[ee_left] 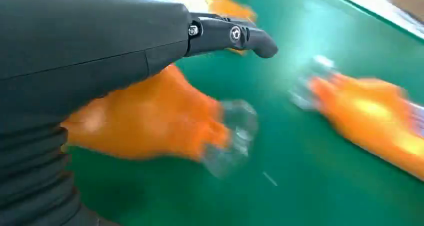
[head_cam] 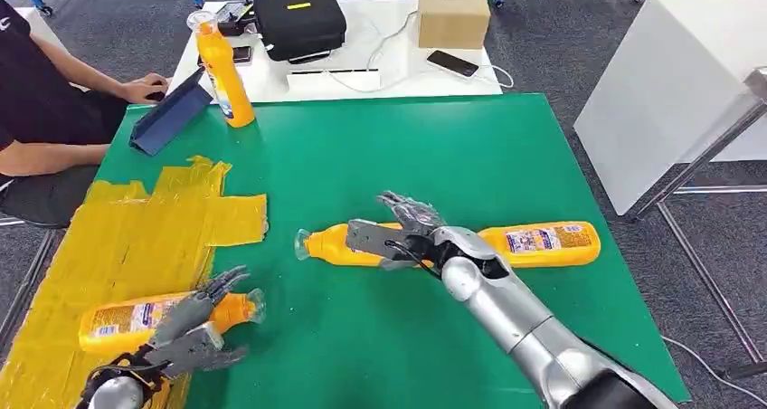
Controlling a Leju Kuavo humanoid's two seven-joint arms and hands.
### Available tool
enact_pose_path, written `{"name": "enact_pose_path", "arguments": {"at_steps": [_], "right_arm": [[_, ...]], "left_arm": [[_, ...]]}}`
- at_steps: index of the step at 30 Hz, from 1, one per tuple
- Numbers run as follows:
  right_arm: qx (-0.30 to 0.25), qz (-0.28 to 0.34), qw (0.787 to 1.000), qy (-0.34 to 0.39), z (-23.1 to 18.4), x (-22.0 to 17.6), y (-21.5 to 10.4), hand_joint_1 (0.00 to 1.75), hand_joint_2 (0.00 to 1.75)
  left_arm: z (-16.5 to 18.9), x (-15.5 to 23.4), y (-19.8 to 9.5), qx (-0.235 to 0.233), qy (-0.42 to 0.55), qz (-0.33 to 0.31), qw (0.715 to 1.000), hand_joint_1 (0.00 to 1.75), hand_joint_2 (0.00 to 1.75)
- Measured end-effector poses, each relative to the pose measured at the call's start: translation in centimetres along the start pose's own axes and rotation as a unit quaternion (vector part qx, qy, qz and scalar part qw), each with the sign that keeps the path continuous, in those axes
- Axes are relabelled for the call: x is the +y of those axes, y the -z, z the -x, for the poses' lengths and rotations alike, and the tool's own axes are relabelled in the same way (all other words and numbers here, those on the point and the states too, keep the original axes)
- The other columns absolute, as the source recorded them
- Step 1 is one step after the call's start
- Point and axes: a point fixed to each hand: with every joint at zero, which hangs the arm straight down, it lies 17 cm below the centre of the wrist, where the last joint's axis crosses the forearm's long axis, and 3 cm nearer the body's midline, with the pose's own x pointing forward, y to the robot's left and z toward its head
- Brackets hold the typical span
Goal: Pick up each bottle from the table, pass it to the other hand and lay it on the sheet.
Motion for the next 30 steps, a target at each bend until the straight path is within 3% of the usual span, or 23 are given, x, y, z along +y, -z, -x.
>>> {"name": "enact_pose_path", "arguments": {"at_steps": [4,11,20,23,24,25,30], "right_arm": [[0.014,-0.016,1.000,0.002,0.9,0.8,0.8,0.00,1.75],[0.057,-0.059,0.996,-0.023,3.8,3.4,1.1,0.00,1.75],[0.075,-0.067,0.994,-0.041,5.1,3.4,1.3,0.00,1.75],[0.097,-0.065,0.990,-0.078,6.2,3.3,1.2,0.00,1.75],[0.109,-0.066,0.987,-0.101,6.9,3.4,1.1,1.61,1.75],[0.122,-0.071,0.982,-0.125,7.8,3.6,0.9,1.75,1.75],[0.151,-0.103,0.966,-0.183,11.1,5.0,0.0,1.75,1.75]], "left_arm": [[-2.7,-0.3,-0.8,-0.041,-0.074,0.015,0.996,0.00,0.00],[-9.2,3.2,-2.4,-0.145,-0.182,-0.011,0.973,0.00,0.00],[-10.8,4.6,-3.3,-0.165,-0.175,-0.025,0.970,0.00,0.00],[-11.4,5.0,-3.6,-0.178,-0.185,-0.031,0.966,0.00,0.00],[-12.0,5.4,-3.9,-0.187,-0.193,-0.034,0.963,0.00,0.00],[-12.6,5.6,-4.1,-0.196,-0.201,-0.036,0.959,0.00,0.00],[-15.0,7.0,-4.6,-0.232,-0.221,-0.048,0.946,0.00,0.00]]}}
